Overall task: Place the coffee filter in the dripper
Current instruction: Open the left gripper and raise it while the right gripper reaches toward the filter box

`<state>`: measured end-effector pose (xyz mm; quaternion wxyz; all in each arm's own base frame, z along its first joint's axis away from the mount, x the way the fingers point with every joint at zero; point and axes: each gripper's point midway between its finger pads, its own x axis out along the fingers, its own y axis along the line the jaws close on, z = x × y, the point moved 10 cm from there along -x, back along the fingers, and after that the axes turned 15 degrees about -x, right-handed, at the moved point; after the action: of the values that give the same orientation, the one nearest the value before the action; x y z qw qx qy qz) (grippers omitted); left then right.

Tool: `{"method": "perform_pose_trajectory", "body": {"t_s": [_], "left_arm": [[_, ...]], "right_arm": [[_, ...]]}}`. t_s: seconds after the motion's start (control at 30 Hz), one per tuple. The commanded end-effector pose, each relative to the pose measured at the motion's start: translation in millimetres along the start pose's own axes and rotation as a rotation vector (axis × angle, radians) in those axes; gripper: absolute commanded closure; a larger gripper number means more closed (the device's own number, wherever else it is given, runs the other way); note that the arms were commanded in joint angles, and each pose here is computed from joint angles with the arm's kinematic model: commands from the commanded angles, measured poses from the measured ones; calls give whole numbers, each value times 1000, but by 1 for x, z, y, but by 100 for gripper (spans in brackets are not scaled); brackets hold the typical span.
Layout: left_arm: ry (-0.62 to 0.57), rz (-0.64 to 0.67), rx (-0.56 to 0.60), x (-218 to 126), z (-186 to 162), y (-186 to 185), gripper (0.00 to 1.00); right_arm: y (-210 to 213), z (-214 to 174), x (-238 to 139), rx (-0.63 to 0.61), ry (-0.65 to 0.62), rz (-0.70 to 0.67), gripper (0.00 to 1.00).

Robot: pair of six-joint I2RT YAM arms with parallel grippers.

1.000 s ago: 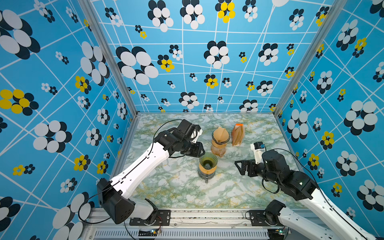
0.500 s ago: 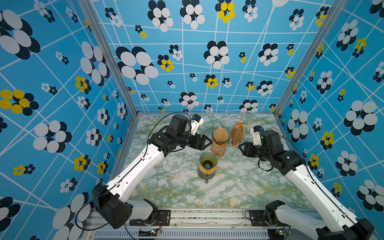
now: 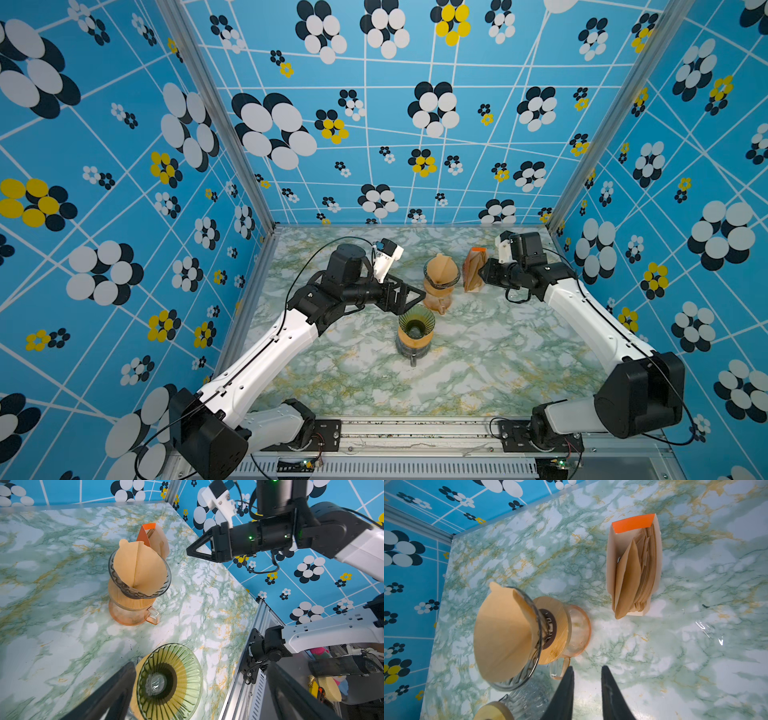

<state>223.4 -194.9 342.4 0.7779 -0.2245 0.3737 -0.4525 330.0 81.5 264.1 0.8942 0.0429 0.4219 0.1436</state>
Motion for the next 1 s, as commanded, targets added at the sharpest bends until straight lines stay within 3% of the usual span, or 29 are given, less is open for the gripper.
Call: {"method": "perform_pose_trajectory", "body": {"t_s": [0.0, 0.33, 0.5, 0.97], "left_arm": [[0, -17, 65, -2, -5, -11, 1], [-156, 174, 60, -6, -14, 1, 1], [-163, 238, 51, -6, -15, 6, 1], [-158, 234, 85, -5, -19, 3, 1]], "right_arm": [[-8, 16, 10, 31, -39, -20, 75], [-18, 27, 40, 68, -40, -75, 75], [-22, 29, 49, 73, -31, -103, 75], [-28, 31, 80, 83, 9, -113, 77]]}}
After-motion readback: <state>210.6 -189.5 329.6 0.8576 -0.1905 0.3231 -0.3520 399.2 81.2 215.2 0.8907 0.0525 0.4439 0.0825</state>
